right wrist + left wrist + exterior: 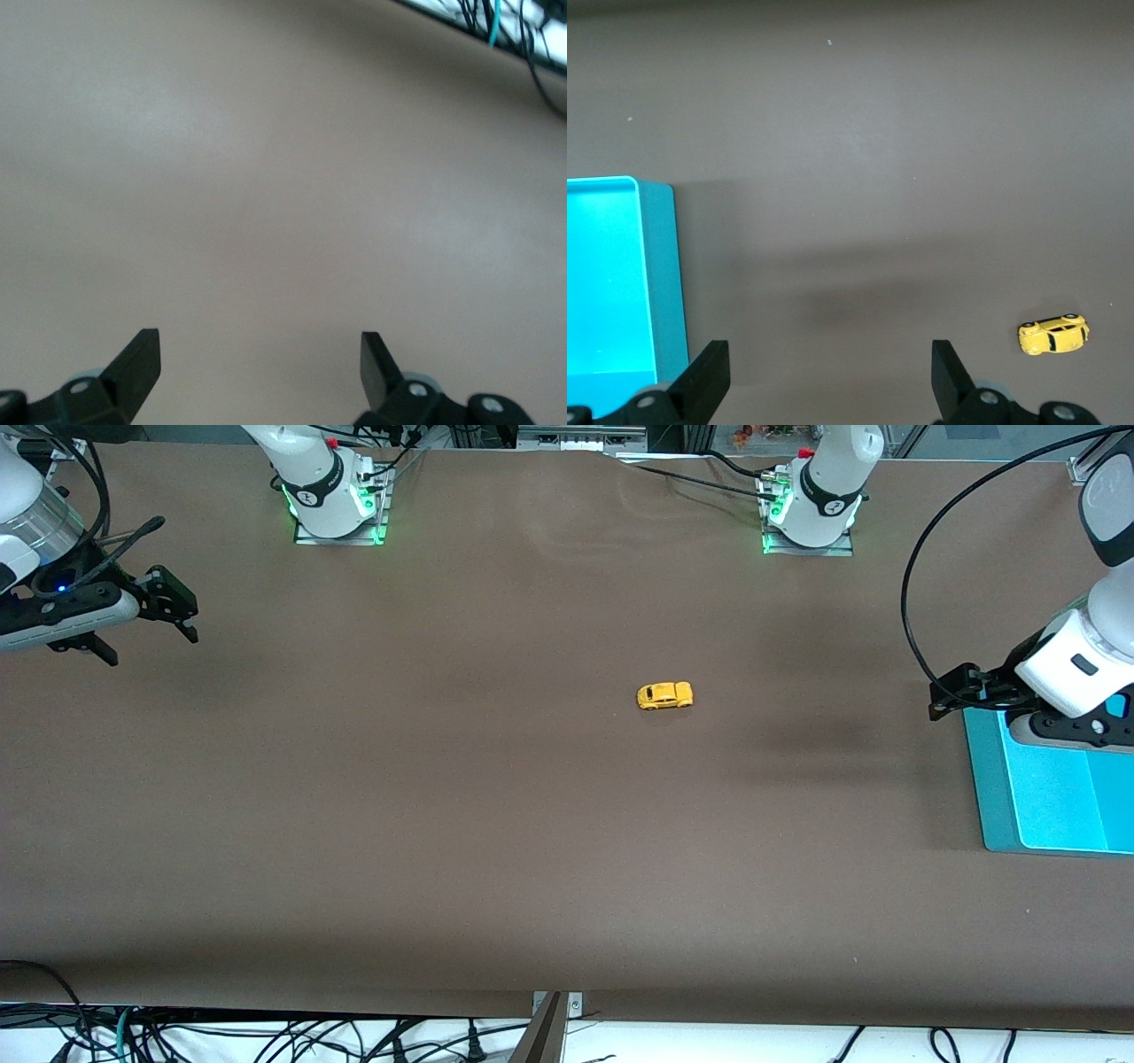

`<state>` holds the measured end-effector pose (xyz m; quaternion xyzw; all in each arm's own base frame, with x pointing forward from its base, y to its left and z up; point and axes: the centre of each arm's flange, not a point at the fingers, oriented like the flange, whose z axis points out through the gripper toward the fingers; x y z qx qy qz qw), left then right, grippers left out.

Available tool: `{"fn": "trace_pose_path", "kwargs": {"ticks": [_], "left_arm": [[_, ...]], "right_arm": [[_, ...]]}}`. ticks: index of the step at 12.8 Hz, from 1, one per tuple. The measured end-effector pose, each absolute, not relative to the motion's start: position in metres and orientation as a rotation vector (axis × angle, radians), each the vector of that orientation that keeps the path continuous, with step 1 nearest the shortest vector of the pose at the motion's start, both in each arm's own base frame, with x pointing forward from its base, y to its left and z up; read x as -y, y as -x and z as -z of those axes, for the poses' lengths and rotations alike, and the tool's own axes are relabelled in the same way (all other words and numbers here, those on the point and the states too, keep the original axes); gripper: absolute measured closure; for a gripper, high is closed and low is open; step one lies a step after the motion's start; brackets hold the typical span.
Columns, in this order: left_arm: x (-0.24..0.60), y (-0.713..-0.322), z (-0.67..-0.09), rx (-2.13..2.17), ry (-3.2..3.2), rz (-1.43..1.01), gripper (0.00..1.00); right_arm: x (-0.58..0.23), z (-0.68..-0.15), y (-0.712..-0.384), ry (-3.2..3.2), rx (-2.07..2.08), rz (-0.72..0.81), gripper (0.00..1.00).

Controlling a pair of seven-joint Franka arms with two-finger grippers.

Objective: Wind and store yellow beetle car
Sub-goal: 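Reach the left gripper over the yellow car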

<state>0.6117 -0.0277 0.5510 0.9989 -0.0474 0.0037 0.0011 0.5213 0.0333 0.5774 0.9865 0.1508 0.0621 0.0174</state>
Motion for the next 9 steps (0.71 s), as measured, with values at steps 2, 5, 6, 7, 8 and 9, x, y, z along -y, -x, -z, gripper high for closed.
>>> {"fn": "trace_pose_path", "kwargs": {"ticks": [2, 5, 6, 7, 8, 9], "left_arm": [[0.067, -0.612, -0.542, 0.25, -3.126, 0.013, 0.0], [0.153, -0.605, -0.513, 0.466, -3.101, 0.088, 0.0], [0.178, -0.601, -0.502, 0.538, -3.089, 0.116, 0.0], [0.199, -0.597, -0.492, 0.645, -3.068, 0.141, 0.0], [0.216, -0.594, -0.482, 0.789, -3.031, 0.166, 0.0], [0.229, -0.592, -0.472, 0.961, -2.976, 0.189, 0.0]], "right_arm": [[-0.039, -0.576, -0.517, -3.139, -0.326, -0.156, 0.0], [-0.04, -0.574, -0.514, -3.166, -0.229, -0.113, 0.0], [-0.04, -0.573, -0.513, -3.172, -0.179, -0.092, 0.0], [-0.04, -0.572, -0.512, -3.175, -0.144, -0.079, 0.0], [-0.04, -0.572, -0.512, -3.177, -0.123, -0.073, 0.0], [-0.04, -0.572, -0.511, -3.177, -0.112, -0.069, 0.0]]}}
